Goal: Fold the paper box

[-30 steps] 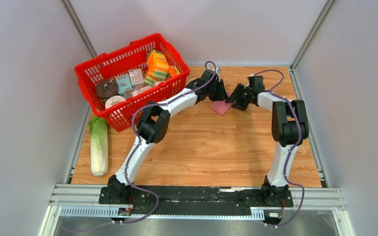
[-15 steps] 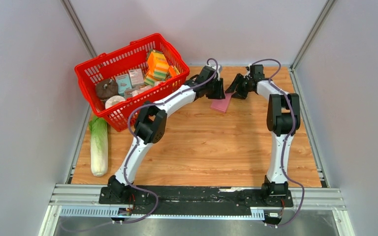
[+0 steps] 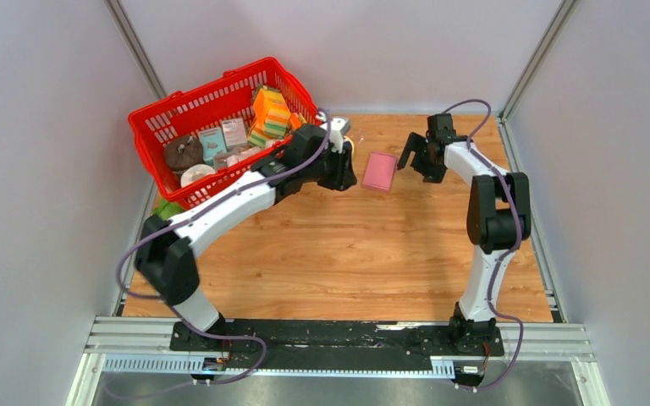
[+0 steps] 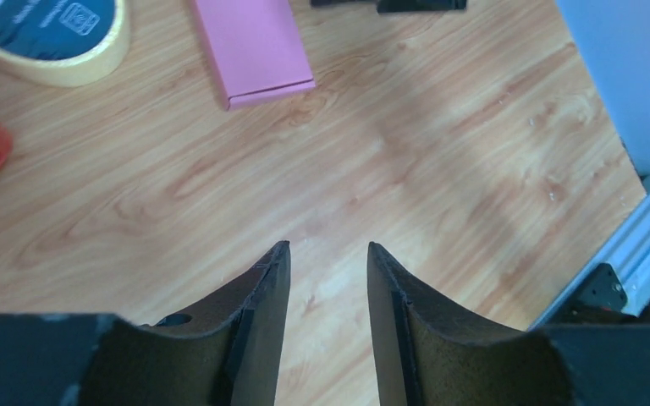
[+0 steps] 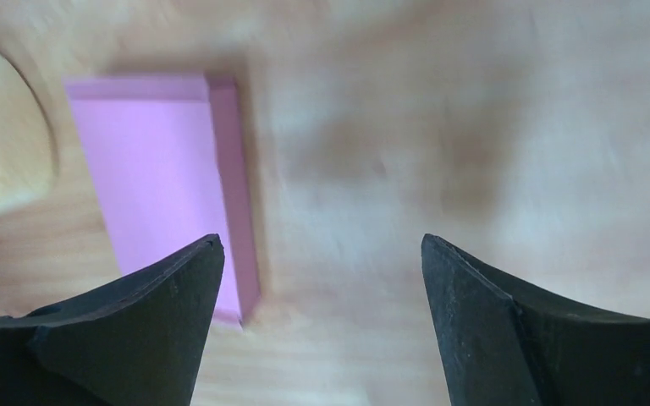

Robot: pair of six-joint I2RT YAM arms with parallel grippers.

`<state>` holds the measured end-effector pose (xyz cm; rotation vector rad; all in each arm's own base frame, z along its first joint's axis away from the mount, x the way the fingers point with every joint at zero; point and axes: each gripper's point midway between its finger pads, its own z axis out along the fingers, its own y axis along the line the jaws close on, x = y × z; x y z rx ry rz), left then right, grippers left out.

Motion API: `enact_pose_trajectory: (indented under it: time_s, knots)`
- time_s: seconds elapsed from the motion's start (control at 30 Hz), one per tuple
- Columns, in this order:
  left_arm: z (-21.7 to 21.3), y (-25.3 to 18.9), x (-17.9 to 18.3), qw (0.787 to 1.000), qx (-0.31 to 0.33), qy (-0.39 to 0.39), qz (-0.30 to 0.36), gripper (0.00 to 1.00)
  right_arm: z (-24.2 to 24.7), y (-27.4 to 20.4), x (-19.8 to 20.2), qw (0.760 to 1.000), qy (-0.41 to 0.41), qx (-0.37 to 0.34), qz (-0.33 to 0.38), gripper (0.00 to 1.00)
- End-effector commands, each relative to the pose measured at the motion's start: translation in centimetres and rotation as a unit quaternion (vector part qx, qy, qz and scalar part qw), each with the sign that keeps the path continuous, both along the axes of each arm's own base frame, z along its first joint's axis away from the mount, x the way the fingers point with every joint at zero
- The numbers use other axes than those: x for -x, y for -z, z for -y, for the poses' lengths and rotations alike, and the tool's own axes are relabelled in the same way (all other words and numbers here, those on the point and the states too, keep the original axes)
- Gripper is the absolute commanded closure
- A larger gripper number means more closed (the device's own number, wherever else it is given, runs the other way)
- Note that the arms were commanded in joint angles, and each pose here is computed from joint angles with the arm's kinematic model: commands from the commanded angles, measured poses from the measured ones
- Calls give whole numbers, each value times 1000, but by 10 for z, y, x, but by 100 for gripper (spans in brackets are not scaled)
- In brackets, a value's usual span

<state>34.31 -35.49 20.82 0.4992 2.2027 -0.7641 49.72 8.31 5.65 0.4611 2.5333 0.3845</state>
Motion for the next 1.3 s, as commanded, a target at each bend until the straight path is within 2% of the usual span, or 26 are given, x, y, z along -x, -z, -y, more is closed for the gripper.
enact_pose_trajectory:
  time_s: [0.0, 0.03, 0.1, 0.2, 0.3, 0.43, 0.5, 0.7, 1.0, 1.17, 1.27]
  knots:
    - [-34, -25, 26, 999, 19, -15, 45, 52, -20, -22, 68, 997, 14, 77, -4, 10]
    - [-43, -38, 34, 998, 31, -23, 56, 51, -32, -22, 77, 998, 18, 67, -4, 10]
    - [-60, -34, 51, 998, 29, -29, 55, 50, -63, -17, 96, 998, -7, 65, -10, 9]
    - [-83, -24, 74, 998, 24, -38, 47, 49, -88, -15, 99, 996, -21, 83, -10, 11]
    - [-101, -9, 93, 998, 17, -48, 33, 48, -95, -1, 98, 992, -20, 121, -23, 17]
    - [-130, -16, 115, 996, 23, -69, 50, 47, -94, 4, 83, 990, 1, 143, -13, 28]
    - [-140, -14, 123, 996, 20, -74, 52, 46, -92, 11, 77, 988, 1, 152, -15, 29]
    - [-145, -10, 128, 996, 19, -76, 51, 46, -80, 18, 55, 986, 15, 167, -11, 30]
    - [-129, -7, 125, 997, 28, -53, 40, 47, -66, 16, 16, 982, 3, 187, 6, 33]
    - [-128, -8, 127, 998, 35, -47, 40, 47, -43, 17, 7, 975, -12, 221, 1, 37]
    - [-127, -6, 127, 998, 33, -44, 38, 47, -29, 18, 1, 977, -15, 211, 0, 38]
